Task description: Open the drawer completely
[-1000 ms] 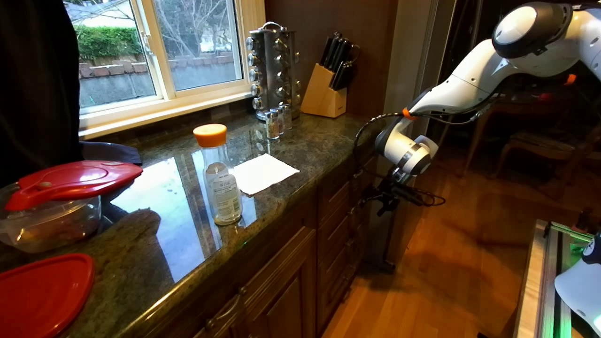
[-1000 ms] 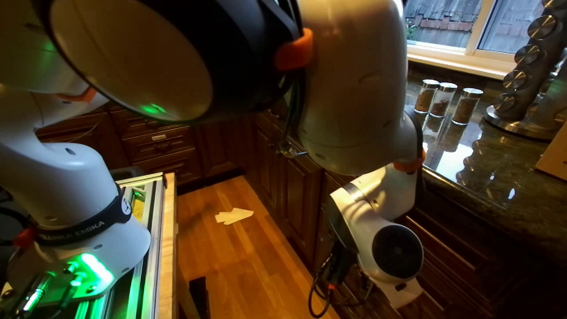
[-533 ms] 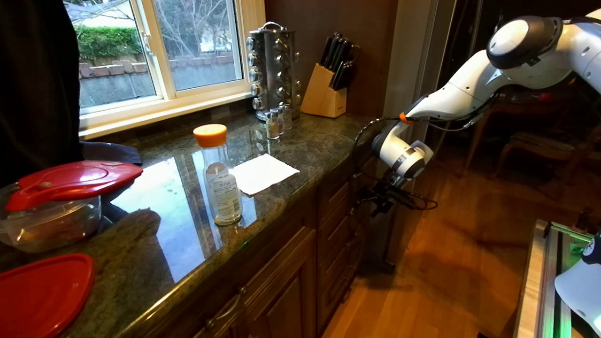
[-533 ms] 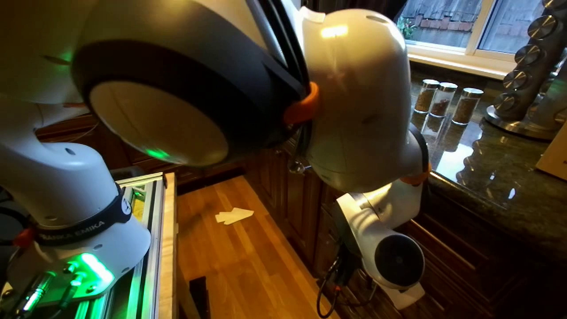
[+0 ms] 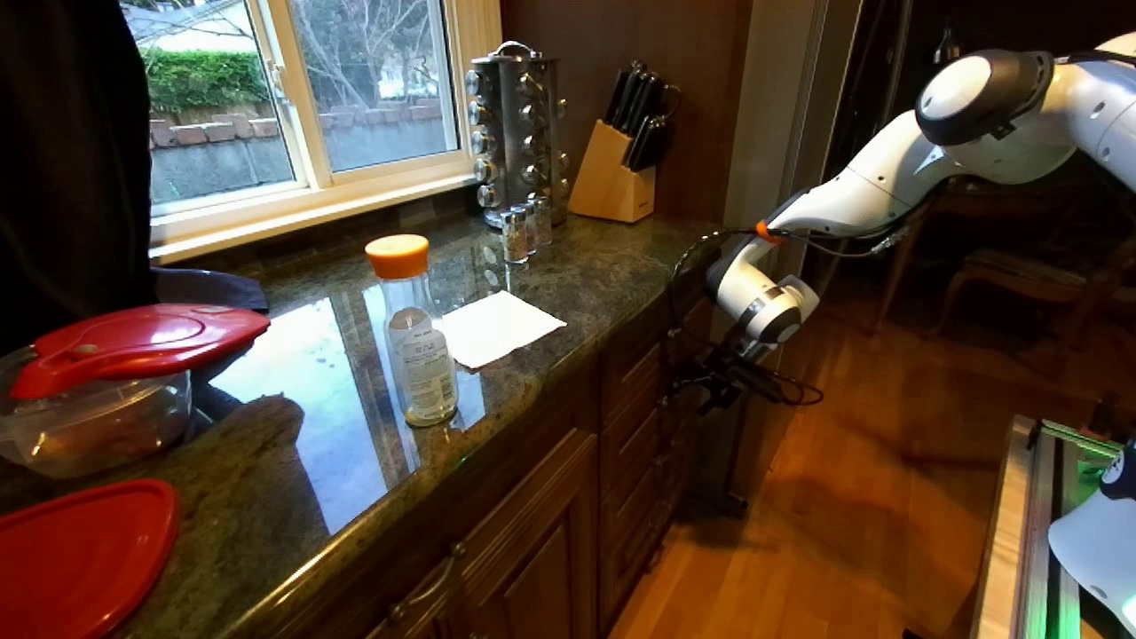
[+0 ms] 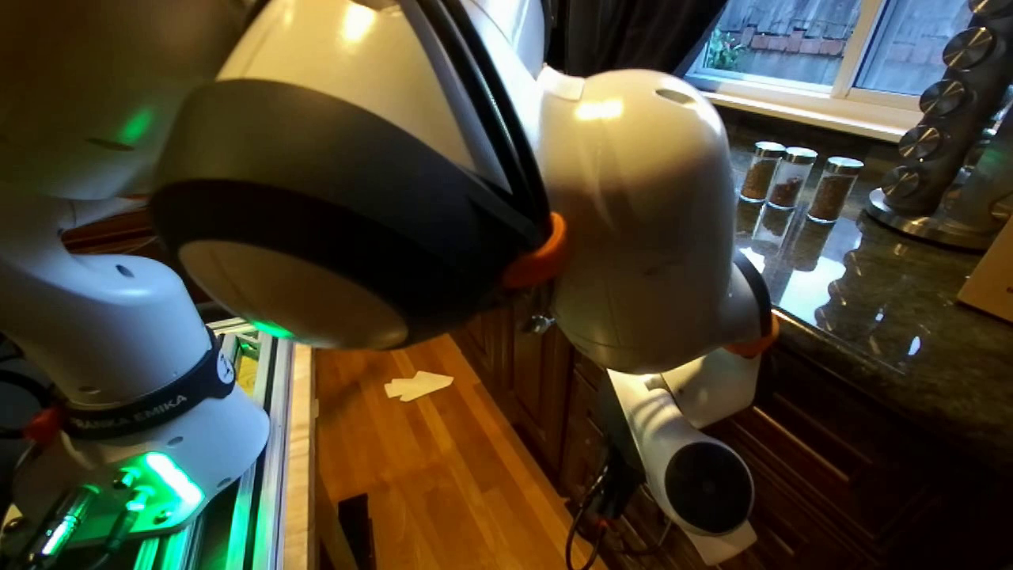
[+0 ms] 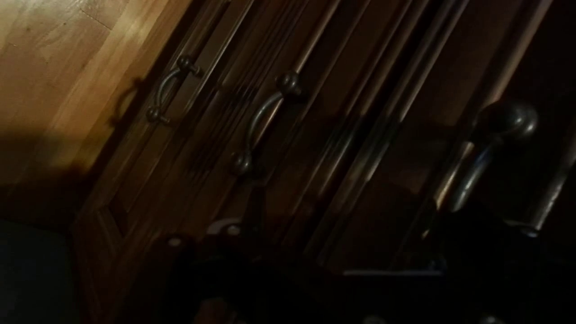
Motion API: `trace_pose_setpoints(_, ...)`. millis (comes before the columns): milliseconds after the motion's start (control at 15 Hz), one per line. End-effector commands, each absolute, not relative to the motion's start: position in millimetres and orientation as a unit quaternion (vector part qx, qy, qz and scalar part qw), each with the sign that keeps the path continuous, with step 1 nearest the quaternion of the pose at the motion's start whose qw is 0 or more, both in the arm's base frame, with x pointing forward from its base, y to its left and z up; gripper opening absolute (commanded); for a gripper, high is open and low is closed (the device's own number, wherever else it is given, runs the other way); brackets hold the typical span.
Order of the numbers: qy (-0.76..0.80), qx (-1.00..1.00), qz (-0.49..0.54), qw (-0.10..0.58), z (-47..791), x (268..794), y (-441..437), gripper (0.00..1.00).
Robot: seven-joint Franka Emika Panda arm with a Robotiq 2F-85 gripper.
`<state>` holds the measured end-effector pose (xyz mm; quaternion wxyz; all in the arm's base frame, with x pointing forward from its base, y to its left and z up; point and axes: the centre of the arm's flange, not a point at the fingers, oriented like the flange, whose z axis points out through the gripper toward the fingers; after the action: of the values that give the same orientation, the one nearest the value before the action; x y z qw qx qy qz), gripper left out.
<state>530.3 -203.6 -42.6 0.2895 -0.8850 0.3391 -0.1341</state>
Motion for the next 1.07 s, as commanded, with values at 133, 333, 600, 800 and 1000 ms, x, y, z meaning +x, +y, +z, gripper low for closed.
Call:
trace_pose_setpoints(133,0.338,-0.897,-0.09,0.272,-45,512,-201,1.0)
trace_pose_setpoints(333,0.329,-0.906,-0.064,0.259,-39,504,-208,1.0)
trace_pose_setpoints(600,0.319,-0.913,-0.022,0.254,-35,490,-216,1.0)
trace_pose_setpoints(800,0.318,-0.915,0.001,0.247,-31,478,-225,1.0)
trace_pose_setpoints(1000,0.312,-0.919,0.027,0.24,-28,458,-235,1.0)
